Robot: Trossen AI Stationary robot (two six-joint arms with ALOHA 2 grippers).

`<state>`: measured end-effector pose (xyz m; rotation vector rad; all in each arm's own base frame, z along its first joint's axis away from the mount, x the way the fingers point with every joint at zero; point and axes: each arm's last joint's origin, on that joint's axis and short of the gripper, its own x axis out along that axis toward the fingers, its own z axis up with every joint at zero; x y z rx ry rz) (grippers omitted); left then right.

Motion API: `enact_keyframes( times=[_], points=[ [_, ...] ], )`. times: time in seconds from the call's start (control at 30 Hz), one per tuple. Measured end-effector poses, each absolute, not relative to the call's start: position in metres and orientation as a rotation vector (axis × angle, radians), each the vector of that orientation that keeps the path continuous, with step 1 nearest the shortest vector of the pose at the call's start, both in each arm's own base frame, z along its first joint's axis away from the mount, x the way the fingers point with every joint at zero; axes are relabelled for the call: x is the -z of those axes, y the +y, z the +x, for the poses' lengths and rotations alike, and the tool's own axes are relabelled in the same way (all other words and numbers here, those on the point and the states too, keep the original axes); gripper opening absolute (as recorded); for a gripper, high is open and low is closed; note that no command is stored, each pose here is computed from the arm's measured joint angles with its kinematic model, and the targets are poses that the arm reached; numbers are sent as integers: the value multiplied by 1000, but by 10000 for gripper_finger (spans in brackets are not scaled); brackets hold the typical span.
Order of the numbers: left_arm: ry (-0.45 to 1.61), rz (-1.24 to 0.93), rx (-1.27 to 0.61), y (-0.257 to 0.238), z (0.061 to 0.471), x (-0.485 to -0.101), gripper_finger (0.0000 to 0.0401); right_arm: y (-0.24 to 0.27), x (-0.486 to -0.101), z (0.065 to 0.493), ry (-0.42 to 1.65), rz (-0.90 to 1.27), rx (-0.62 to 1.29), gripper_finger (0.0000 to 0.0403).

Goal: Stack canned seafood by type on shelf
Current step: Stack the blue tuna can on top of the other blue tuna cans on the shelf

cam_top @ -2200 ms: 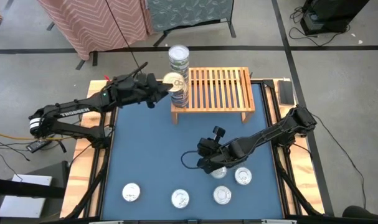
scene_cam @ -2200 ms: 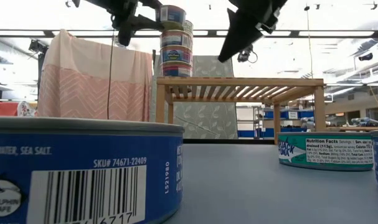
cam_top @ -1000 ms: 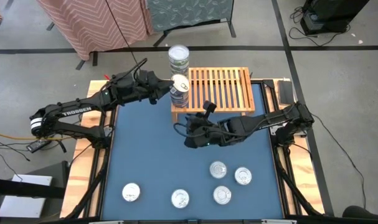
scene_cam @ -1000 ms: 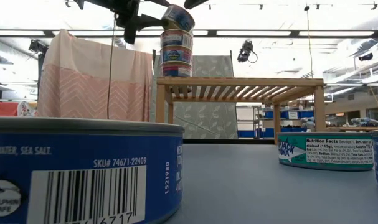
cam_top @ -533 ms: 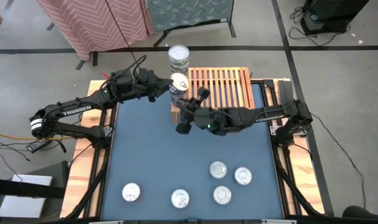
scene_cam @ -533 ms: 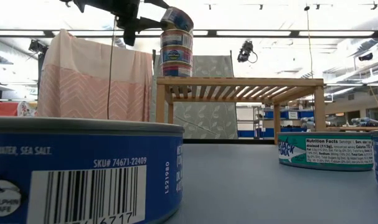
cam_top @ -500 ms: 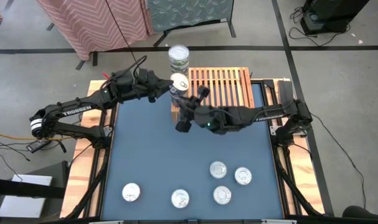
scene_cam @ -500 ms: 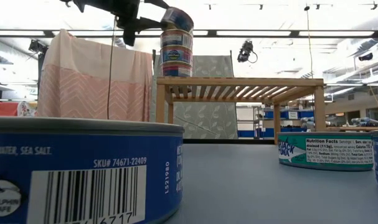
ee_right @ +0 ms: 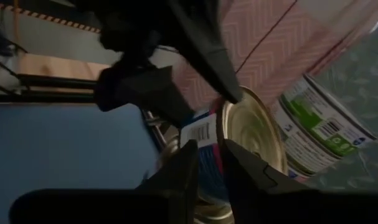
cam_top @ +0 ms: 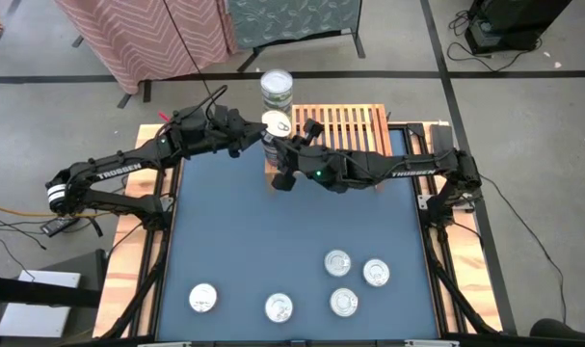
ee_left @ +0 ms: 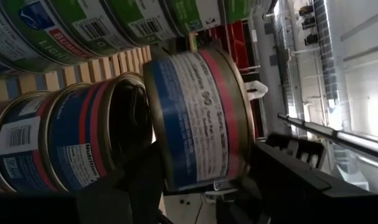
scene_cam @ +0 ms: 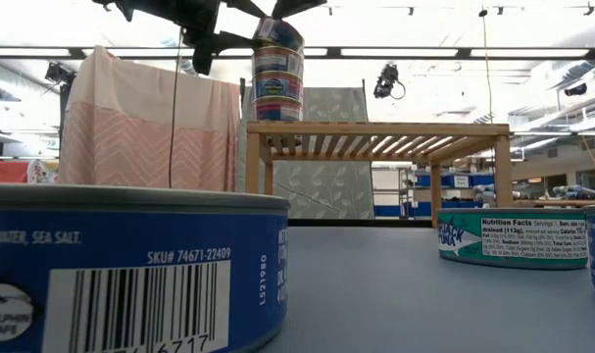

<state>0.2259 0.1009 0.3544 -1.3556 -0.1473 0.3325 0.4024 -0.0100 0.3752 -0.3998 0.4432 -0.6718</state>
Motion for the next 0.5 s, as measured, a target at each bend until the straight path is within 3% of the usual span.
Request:
enact_keyframes(
  times=[0.5],
  points=[
    [-106, -1382, -275, 99, 226, -354, 234, -11, -375, 402, 456, -432, 670, 80]
  ],
)
